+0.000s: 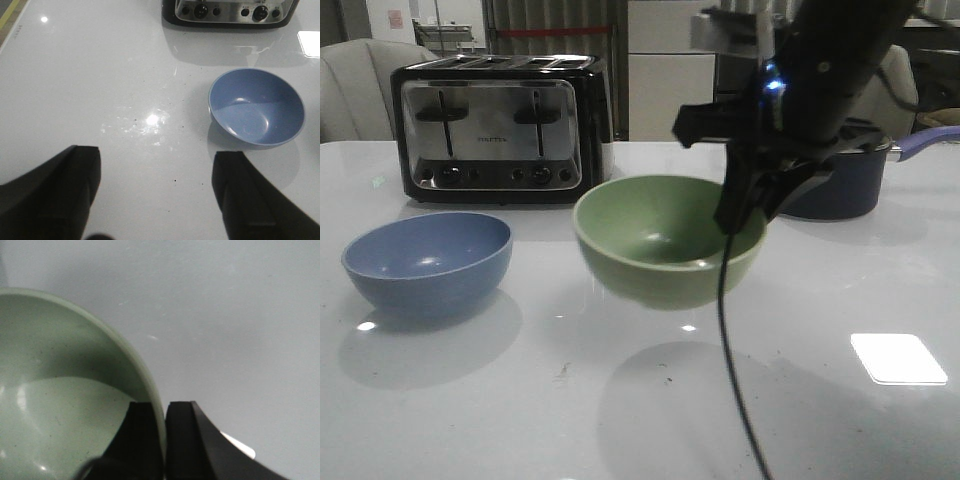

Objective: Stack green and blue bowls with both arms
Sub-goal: 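Drag the green bowl with the right gripper toward the blue bowl, then release the green bowl and raise the right gripper away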

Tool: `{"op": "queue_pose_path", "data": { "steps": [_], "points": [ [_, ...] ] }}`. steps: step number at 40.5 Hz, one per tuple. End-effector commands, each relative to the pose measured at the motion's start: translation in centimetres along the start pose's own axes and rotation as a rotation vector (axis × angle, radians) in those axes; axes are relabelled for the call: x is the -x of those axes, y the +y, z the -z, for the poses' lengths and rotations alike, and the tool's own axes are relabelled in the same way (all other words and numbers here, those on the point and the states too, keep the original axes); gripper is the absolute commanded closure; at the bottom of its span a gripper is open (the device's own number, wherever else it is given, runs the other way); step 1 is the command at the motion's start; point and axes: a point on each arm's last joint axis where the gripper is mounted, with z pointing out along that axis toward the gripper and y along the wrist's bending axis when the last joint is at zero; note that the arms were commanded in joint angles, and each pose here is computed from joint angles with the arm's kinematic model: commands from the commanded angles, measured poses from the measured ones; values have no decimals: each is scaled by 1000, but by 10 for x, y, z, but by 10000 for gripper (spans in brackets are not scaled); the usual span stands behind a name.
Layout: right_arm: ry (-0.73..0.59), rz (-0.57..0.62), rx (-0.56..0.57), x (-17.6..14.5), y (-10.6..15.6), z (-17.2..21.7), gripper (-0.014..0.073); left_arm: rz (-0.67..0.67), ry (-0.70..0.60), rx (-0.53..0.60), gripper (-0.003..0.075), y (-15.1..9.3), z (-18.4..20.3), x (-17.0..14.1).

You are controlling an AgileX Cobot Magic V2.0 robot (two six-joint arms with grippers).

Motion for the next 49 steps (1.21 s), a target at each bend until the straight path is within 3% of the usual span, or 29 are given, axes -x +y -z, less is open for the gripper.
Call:
{"op": "queue_pose_path", "data": {
  "steps": [1, 10, 18, 21, 30, 35, 49],
  "points": [
    [-83, 29, 31, 11, 15, 6, 526, -3, -100, -2, 192, 0, 4, 16],
    [-21, 27, 32, 6, 17, -20, 487, -3, -100, -2, 192, 0, 4, 16],
    [-18, 30, 30, 6, 17, -21, 232, -3, -100, -2, 192, 0, 4, 16],
    [-27, 46, 21, 7, 17, -16, 173, -3, -100, -2, 192, 0, 4, 16],
    [-182, 179, 27, -6, 29, 47, 169, -3, -100, -2, 192, 0, 4, 16],
    [-266, 247, 41, -31, 36, 83, 169, -3, -100, -2, 192, 0, 4, 16],
    [-409, 268, 61, -115, 27, 149, 169, -3, -98, -2, 192, 0, 4, 16]
  ]
}}
